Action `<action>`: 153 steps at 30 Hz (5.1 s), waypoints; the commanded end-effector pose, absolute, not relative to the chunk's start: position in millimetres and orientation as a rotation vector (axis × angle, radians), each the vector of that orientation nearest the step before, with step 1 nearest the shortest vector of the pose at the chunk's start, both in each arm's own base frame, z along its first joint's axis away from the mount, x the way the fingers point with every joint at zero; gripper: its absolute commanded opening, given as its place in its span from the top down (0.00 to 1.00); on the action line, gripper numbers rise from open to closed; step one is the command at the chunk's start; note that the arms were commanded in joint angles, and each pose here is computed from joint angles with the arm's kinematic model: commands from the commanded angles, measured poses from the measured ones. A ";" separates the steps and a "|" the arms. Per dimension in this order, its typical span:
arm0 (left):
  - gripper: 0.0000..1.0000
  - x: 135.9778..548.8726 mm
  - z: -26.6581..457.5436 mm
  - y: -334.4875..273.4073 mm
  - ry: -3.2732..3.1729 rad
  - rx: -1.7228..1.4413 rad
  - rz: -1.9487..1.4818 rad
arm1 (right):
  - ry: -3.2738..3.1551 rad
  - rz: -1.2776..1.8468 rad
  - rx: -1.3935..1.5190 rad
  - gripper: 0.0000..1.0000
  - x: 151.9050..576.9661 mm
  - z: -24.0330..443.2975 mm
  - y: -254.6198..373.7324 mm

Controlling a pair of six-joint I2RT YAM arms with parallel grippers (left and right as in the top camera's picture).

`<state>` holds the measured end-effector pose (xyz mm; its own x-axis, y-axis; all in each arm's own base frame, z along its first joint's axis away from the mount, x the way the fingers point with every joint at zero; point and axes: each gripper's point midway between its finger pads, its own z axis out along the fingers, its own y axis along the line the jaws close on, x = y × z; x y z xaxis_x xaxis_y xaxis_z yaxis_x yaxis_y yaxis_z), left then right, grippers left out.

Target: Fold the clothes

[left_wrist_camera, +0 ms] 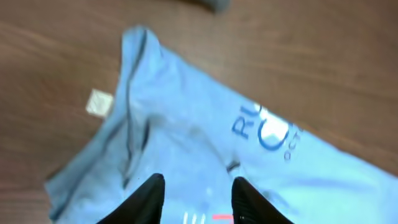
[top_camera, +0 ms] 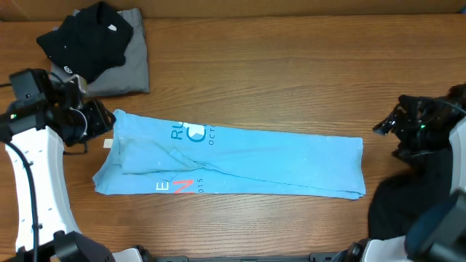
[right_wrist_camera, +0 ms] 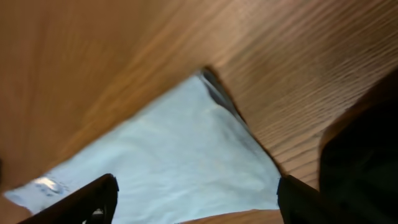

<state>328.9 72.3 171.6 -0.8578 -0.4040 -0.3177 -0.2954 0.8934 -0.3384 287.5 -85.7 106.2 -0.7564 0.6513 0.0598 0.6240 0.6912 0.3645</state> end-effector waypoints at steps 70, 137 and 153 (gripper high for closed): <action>0.57 301.9 79.5 47.9 2.852 -0.549 -0.551 | 2.932 0.682 0.203 0.96 277.1 147.7 164.7; 0.56 301.9 79.5 47.9 2.852 -0.549 -0.551 | 2.996 0.746 0.147 0.70 291.3 95.5 261.1; 0.57 301.7 79.5 47.9 2.853 -0.549 -0.552 | 3.051 1.338 -0.503 0.73 213.6 78.9 364.9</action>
